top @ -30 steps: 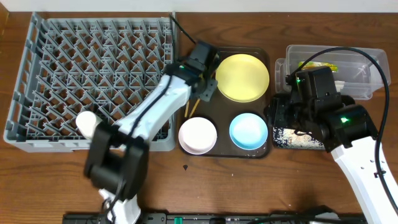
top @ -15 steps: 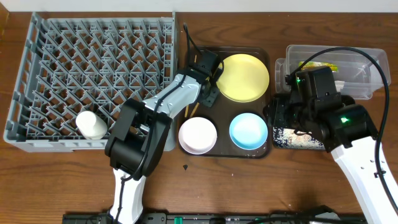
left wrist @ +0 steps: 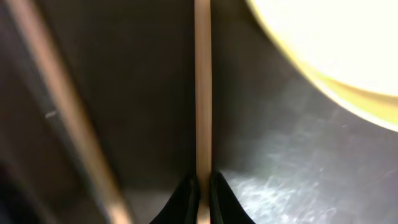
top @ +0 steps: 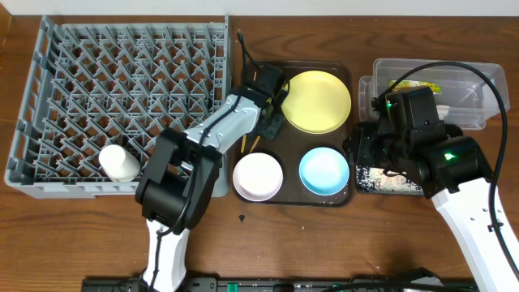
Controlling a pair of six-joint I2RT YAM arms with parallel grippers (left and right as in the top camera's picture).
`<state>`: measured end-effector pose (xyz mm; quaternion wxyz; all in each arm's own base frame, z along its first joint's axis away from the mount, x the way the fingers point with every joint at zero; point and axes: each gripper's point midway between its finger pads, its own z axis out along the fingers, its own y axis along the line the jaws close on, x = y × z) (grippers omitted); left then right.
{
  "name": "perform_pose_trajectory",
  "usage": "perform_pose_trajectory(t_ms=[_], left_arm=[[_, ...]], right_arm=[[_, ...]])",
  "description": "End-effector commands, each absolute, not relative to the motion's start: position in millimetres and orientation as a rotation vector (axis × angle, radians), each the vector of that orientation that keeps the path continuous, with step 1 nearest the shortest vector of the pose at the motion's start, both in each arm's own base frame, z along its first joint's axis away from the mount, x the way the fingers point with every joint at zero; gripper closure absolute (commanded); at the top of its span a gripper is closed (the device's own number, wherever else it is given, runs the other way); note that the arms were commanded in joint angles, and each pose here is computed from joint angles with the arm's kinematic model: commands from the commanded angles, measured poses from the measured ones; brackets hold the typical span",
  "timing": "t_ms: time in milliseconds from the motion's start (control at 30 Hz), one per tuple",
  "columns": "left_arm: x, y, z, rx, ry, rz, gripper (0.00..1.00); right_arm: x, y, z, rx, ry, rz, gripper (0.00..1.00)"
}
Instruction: Sort waste into correct bins and load items into the dishwasher
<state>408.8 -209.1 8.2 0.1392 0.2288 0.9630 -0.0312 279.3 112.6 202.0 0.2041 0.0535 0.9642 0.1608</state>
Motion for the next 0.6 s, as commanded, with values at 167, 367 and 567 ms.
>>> perform_pose_trajectory(t_ms=[167,367,567], left_arm=[[428.7,-181.5,124.2,0.432,2.582,-0.142,0.92],[422.0,-154.4,165.2,0.368,2.524,-0.015,0.92],[419.8,-112.7,148.6,0.279,2.598,0.156,0.92]], right_arm=[[278.8,112.0,205.3,0.172,2.681,0.461,0.44],[278.0,111.9,204.8,0.173,2.685,0.461,0.44],[277.9,112.3,204.9,0.171,2.685,0.464,0.44]])
